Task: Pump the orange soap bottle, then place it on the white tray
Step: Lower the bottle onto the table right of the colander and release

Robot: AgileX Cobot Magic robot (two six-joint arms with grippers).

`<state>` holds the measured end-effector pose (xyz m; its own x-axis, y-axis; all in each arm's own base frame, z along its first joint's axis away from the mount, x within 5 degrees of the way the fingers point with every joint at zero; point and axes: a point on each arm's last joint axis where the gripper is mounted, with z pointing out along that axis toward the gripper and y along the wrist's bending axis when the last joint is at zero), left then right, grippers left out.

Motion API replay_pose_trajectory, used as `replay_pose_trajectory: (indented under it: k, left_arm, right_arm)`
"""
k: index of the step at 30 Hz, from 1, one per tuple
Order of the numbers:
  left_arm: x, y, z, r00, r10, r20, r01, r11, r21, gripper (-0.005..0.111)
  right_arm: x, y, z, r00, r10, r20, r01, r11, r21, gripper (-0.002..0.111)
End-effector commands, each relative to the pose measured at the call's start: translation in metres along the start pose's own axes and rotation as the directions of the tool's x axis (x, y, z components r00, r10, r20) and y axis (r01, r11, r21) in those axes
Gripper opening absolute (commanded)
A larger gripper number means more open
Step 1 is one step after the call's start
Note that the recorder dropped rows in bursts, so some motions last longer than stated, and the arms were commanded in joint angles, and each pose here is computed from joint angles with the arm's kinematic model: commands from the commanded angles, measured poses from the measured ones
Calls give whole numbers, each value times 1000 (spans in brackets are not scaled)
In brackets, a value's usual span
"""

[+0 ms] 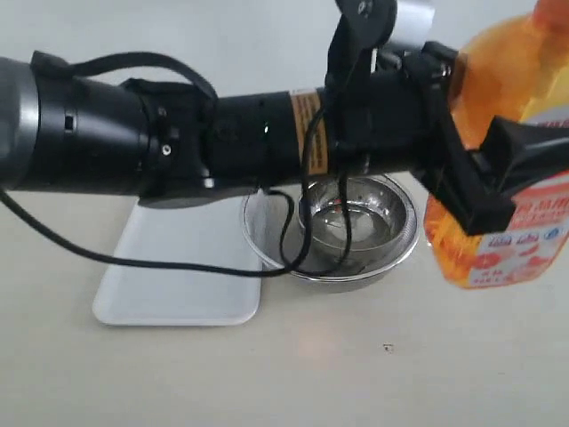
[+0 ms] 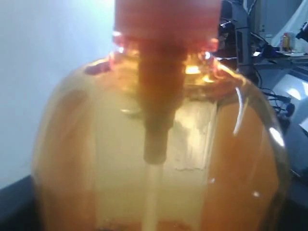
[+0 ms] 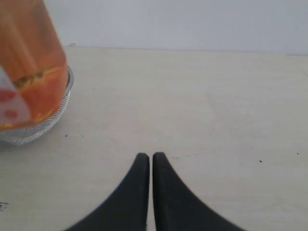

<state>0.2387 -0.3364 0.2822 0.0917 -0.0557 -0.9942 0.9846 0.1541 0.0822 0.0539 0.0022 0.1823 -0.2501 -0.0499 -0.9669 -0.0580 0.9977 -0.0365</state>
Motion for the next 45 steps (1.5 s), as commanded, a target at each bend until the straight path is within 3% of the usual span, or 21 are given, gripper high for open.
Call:
replay_pose_trajectory:
  k: [1, 13, 22, 27, 34, 39, 42, 45]
  left_arm:
    - [-25, 21, 15, 993, -41, 107, 46, 998, -45, 5]
    - [13, 65, 76, 983, -106, 149, 111, 993, -28, 5]
    - [72, 90, 110, 991, -120, 59, 123, 990, -63, 5]
    - [93, 103, 106, 992, -123, -21, 119, 985, -123, 5]
    - [116, 107, 105, 984, -165, -64, 153, 976, -153, 5]
    - [118, 107, 105, 983, -170, -68, 158, 975, -153, 5]
    - [120, 109, 104, 964, -259, -64, 245, 954, -175, 5]
    - [122, 108, 104, 967, -241, -85, 224, 959, -173, 19]
  right_arm:
    - [-1, 0, 0, 1000, 0, 14, 0, 1000, -4, 0]
    - [-1, 0, 0, 1000, 0, 14, 0, 1000, -4, 0]
    - [-1, 0, 0, 1000, 0, 14, 0, 1000, -4, 0]
    - [-1, 0, 0, 1000, 0, 14, 0, 1000, -4, 0]
    - [-1, 0, 0, 1000, 0, 14, 0, 1000, -4, 0]
    - [-1, 0, 0, 1000, 0, 14, 0, 1000, -4, 0]
    - [-1, 0, 0, 1000, 0, 14, 0, 1000, -4, 0]
    - [-1, 0, 0, 1000, 0, 14, 0, 1000, -4, 0]
